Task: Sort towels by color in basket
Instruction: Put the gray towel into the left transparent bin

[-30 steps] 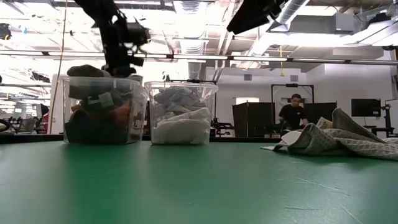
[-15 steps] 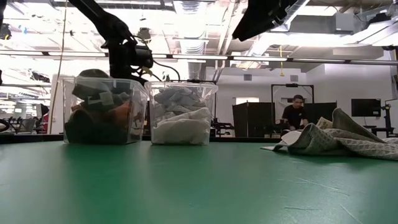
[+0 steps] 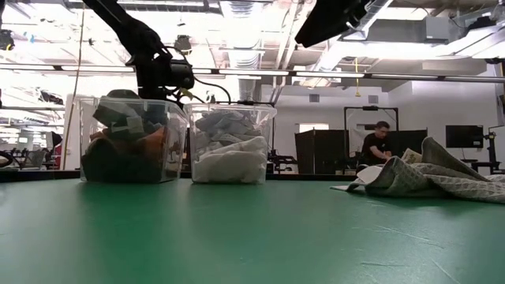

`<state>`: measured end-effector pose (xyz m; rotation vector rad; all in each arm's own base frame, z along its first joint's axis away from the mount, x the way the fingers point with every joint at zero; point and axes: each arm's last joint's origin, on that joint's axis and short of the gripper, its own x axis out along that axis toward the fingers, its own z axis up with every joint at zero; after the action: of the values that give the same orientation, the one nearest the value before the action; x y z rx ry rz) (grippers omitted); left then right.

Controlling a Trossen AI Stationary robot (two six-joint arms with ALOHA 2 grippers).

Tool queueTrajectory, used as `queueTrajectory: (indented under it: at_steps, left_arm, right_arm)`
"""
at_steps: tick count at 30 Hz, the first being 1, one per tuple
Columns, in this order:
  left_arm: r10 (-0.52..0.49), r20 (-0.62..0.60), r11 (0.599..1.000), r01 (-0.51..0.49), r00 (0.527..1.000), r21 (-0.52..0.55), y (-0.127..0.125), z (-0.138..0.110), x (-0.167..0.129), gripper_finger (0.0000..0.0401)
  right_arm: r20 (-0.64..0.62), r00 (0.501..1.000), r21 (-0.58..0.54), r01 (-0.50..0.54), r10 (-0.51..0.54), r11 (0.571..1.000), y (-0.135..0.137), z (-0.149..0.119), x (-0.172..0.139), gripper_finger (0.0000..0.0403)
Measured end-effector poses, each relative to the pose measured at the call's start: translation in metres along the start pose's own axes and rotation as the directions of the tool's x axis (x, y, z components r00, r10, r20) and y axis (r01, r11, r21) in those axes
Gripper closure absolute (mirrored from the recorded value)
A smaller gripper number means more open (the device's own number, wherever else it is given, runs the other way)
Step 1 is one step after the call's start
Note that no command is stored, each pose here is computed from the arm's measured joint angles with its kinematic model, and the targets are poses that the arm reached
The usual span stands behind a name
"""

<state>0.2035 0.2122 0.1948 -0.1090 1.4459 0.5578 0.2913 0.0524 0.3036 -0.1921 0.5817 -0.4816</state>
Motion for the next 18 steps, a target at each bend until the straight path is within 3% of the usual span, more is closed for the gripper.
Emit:
queueTrajectory:
  at_steps: [8,18]
  left_arm:
    - [0.028,0.063,0.999,-0.026,0.998,-0.031,0.004,-0.004,-0.028,0.0306]
    - [0.111,0.315,0.993,-0.088,0.942,-0.084,0.006,-0.024,-0.095,0.0218]
  right_arm:
    - [0.001,1.0,-0.02,0.004,-0.004,1.0,-0.001,0.0,0.001,0.0143]
    - [0.0,1.0,-0.015,0.019,-0.019,1.0,-0.005,0.001,0.004,0.0143]
